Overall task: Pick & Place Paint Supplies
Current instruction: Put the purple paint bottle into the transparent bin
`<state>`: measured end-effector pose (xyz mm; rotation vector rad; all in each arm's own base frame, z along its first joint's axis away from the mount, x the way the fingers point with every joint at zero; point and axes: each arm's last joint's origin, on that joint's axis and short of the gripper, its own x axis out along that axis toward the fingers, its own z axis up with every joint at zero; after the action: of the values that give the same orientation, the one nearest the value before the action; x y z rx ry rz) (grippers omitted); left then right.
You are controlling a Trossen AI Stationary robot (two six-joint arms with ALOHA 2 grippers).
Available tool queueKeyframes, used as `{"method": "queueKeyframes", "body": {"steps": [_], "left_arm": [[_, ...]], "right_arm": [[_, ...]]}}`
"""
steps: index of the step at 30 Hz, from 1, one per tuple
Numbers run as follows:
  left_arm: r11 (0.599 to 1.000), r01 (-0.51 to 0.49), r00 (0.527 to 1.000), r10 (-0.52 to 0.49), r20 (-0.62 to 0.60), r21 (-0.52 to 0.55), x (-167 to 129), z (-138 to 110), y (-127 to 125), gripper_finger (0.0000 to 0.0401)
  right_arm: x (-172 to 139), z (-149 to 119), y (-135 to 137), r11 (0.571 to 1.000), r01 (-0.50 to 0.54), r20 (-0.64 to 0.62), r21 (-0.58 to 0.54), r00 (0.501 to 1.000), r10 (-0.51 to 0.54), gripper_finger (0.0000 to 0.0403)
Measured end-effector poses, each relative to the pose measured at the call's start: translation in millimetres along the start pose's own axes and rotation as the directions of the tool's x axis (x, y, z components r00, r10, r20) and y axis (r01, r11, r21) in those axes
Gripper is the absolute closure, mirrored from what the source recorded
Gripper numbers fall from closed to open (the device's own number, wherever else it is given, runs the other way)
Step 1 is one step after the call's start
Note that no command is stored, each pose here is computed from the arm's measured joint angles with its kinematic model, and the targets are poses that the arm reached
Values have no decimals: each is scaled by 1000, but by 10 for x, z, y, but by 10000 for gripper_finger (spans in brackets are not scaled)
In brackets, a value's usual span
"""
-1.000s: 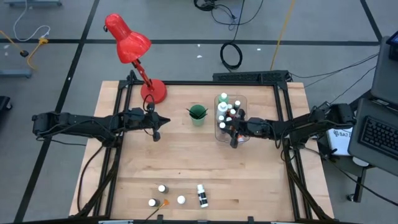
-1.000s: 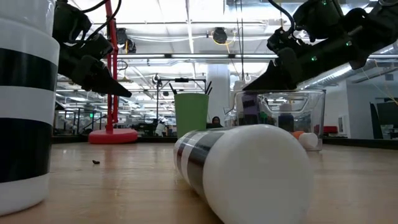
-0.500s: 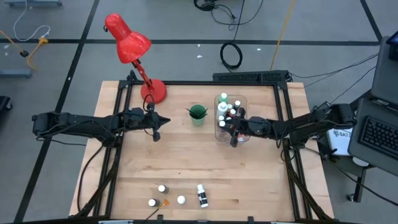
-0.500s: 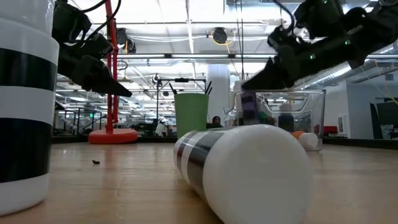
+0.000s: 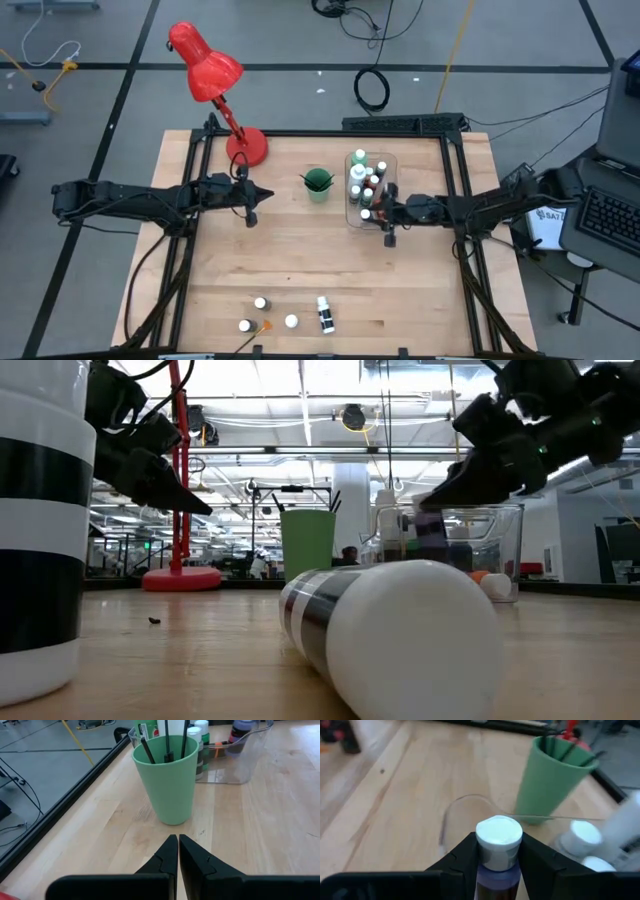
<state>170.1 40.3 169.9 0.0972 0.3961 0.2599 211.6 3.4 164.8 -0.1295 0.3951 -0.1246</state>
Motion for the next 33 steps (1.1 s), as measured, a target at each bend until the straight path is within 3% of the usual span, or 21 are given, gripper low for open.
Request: {"method": "queueKeyframes", "body": {"steps": [9,12,15,19,23,28,30,33], "left_arm": [[1000,16,1000,-16,12,4,0,10,-4,382],[1000,16,1000,-16,12,3,0,10,-4,382],[1000,16,1000,-16,11,3,0,9,-4,382],[1000,16,1000,-16,11,4,0,9,-4,382],[1000,16,1000,-16,12,6,0,10,-4,382],[1000,16,1000,-16,11,22,0,9,-4,382],[1000,16,1000,-16,12,23,0,10,-4,382],[1000,15,1000,-16,13,23,0,11,-4,382]], "right_arm": [[-134,-266,-65,992,77,149,95,985,-91,295],[-146,-299,-115,983,90,156,157,981,-115,295],[-143,-313,-155,985,103,148,138,981,-124,291],[-137,-136,-200,995,-60,246,85,969,38,294],[-127,27,-260,983,-175,251,50,955,157,295],[-119,166,-399,945,-322,30,51,947,320,295],[-121,173,-441,944,-330,-22,19,944,330,295],[-123,219,-547,958,-276,17,-74,961,278,295]]}}
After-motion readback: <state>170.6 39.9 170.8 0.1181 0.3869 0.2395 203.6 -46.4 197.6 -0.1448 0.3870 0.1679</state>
